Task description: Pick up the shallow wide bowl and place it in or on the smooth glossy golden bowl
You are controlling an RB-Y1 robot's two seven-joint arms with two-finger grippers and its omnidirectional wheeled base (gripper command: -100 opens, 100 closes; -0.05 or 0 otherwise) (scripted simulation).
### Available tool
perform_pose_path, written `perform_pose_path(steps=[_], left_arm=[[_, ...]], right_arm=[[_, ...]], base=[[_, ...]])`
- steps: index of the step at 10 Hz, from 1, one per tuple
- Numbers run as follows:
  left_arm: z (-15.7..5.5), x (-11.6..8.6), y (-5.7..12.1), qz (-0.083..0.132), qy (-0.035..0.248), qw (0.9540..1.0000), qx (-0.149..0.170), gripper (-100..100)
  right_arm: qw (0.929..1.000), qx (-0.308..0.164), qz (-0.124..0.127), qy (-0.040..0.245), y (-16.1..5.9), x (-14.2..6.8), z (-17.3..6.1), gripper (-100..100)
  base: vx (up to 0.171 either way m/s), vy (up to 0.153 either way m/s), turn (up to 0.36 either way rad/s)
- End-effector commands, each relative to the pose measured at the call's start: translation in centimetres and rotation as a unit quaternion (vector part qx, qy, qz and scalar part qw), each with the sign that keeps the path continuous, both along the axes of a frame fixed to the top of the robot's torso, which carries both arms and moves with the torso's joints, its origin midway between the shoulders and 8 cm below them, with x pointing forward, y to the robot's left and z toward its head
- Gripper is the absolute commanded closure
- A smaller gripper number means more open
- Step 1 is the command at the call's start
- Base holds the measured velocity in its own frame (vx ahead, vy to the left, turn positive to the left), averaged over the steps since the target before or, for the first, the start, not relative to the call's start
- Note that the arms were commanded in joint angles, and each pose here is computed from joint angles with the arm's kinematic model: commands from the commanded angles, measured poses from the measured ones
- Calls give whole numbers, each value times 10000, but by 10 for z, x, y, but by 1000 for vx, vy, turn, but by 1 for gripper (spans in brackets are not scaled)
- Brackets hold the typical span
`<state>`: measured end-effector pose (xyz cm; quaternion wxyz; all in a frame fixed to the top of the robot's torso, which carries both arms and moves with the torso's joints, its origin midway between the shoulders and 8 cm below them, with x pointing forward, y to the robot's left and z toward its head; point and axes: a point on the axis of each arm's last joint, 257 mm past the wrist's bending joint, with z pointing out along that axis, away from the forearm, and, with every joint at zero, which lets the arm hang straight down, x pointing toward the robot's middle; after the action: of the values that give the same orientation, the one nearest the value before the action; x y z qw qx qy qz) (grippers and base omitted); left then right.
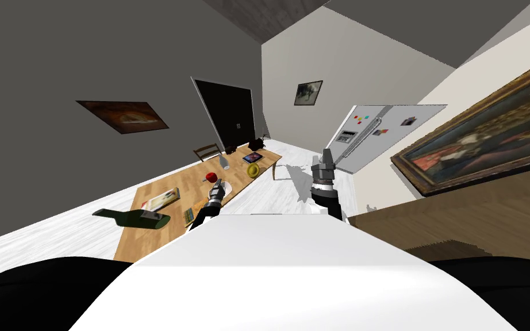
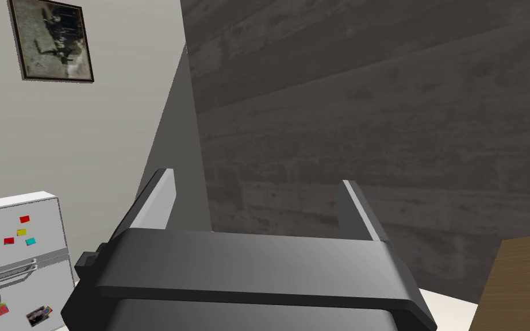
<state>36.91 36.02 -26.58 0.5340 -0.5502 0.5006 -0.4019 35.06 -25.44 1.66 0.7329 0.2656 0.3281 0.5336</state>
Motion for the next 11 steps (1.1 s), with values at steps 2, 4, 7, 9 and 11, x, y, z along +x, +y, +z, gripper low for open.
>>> perform_pose_path(steps=[2, 4, 7, 9, 11], left_arm=[[-33, -17, 13, 134, 526, 9985, -48, -100], [-63, -36, 26, 269, 994, 9946, -128, -100], [-94, -57, 37, 429, 1480, 9876, -286, -100], [-114, -71, 44, 566, 1794, 9810, -470, -100], [-127, -80, 48, 672, 1993, 9756, -631, -100]], right_arm=[[10000, 0, 0, 0, 0, 0, 0, 0], [10000, -1, 0, 0, 0, 0, 0, 0], [10000, -1, 0, 0, 0, 0, 0, 0], [10000, -1, 0, 0, 0, 0, 0, 0], [10000, -2, 0, 0, 0, 0, 0, 0]], base=[[85, -97, 74], [71, -101, 101], [77, -81, 99], [88, -36, 103], [72, -6, 90]])
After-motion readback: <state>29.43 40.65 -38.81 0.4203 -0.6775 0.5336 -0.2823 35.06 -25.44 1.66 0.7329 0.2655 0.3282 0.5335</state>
